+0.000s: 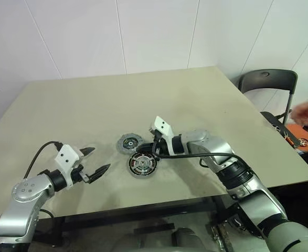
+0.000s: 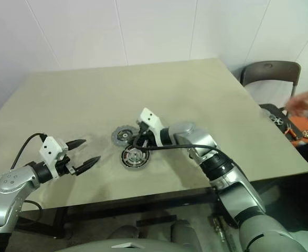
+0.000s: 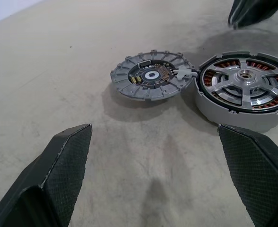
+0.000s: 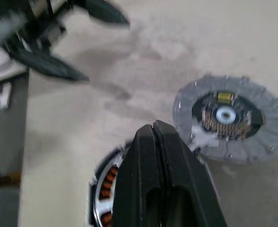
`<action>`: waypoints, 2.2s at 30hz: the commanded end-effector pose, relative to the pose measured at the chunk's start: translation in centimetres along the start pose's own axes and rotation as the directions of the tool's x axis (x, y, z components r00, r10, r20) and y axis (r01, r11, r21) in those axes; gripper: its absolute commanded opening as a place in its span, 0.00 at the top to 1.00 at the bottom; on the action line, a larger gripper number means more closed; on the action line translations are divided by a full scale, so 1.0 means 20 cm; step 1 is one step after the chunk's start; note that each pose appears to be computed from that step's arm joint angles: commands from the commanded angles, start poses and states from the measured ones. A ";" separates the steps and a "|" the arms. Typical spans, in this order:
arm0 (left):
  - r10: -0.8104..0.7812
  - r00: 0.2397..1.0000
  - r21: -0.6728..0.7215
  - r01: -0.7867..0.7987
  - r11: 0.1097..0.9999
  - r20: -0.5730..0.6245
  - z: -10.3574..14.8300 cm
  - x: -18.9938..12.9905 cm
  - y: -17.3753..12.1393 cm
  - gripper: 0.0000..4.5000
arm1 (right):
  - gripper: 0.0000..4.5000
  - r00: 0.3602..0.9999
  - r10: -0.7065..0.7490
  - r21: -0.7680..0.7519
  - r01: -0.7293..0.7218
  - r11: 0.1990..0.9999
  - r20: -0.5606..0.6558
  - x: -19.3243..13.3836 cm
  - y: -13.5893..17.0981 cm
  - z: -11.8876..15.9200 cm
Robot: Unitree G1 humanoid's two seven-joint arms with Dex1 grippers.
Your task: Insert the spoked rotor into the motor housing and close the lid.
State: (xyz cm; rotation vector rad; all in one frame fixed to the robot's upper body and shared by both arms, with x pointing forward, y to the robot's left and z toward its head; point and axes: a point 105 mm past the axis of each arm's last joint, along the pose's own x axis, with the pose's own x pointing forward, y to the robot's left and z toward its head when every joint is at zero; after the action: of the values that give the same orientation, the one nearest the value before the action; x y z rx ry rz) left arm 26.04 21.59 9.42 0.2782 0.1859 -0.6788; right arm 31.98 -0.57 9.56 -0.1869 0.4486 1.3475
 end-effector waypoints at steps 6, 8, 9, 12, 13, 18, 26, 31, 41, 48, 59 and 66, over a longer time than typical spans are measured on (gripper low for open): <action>0.019 0.999 0.036 -0.020 0.999 0.050 0.08 -0.01 0.02 0.00 | 0.99 0.992 0.006 -0.044 -0.012 0.999 -0.128 0.03 -0.01 -0.16; 0.017 0.999 0.037 -0.019 0.999 0.051 0.08 -0.01 0.02 0.00 | 0.99 0.990 0.001 -0.051 -0.009 0.999 -0.141 0.03 -0.02 -0.16; 0.017 0.999 0.037 -0.019 0.999 0.051 0.08 -0.01 0.02 0.00 | 0.99 0.989 -0.002 -0.051 -0.006 0.999 -0.146 0.03 -0.02 -0.16; 0.017 0.998 0.037 -0.019 0.999 0.054 0.09 0.00 0.02 0.00 | 0.99 0.996 -0.004 -0.079 -0.003 0.997 -0.089 0.02 -0.03 -0.08; 0.017 0.998 0.037 -0.019 0.999 0.054 0.09 0.00 0.02 0.00 | 0.99 0.997 -0.010 -0.095 0.003 0.995 -0.077 0.01 -0.04 -0.05; 0.018 0.998 0.038 -0.021 0.999 0.056 0.09 0.00 0.02 0.00 | 0.99 0.997 0.011 -0.200 -0.026 0.980 -0.074 -0.11 -0.06 0.05; 0.024 0.998 0.035 -0.026 0.999 0.056 0.08 0.00 0.02 0.00 | 0.99 0.989 0.050 -0.321 -0.092 0.943 -0.136 -0.27 -0.07 0.09; 0.027 0.998 0.032 -0.029 0.999 0.057 0.08 0.00 0.03 0.00 | 0.99 0.978 0.057 -0.386 -0.133 0.913 -0.202 -0.31 -0.07 0.07; 0.027 0.998 0.033 -0.029 0.999 0.054 0.08 0.00 0.02 0.00 | 0.99 0.965 0.063 -0.417 -0.168 0.893 -0.253 -0.36 -0.07 0.04; 0.025 0.998 0.034 -0.027 0.999 0.050 0.08 -0.01 0.03 0.00 | 0.99 0.963 0.059 -0.405 -0.165 0.899 -0.261 -0.40 -0.06 0.01; 0.017 0.999 0.041 -0.019 0.999 0.051 0.09 0.01 0.04 0.00 | 0.99 0.965 0.053 -0.399 -0.156 0.904 -0.257 -0.43 -0.06 0.03; 0.020 0.999 0.039 -0.022 0.999 0.049 0.08 0.00 0.05 0.00 | 0.99 0.964 0.059 -0.400 -0.164 0.902 -0.260 -0.42 -0.06 0.03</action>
State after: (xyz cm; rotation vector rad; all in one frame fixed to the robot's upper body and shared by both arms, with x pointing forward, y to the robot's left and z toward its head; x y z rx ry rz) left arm 26.57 21.46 10.06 0.2794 0.1596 -0.6780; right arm 31.73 -8.39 11.79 -0.6790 0.4376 1.5371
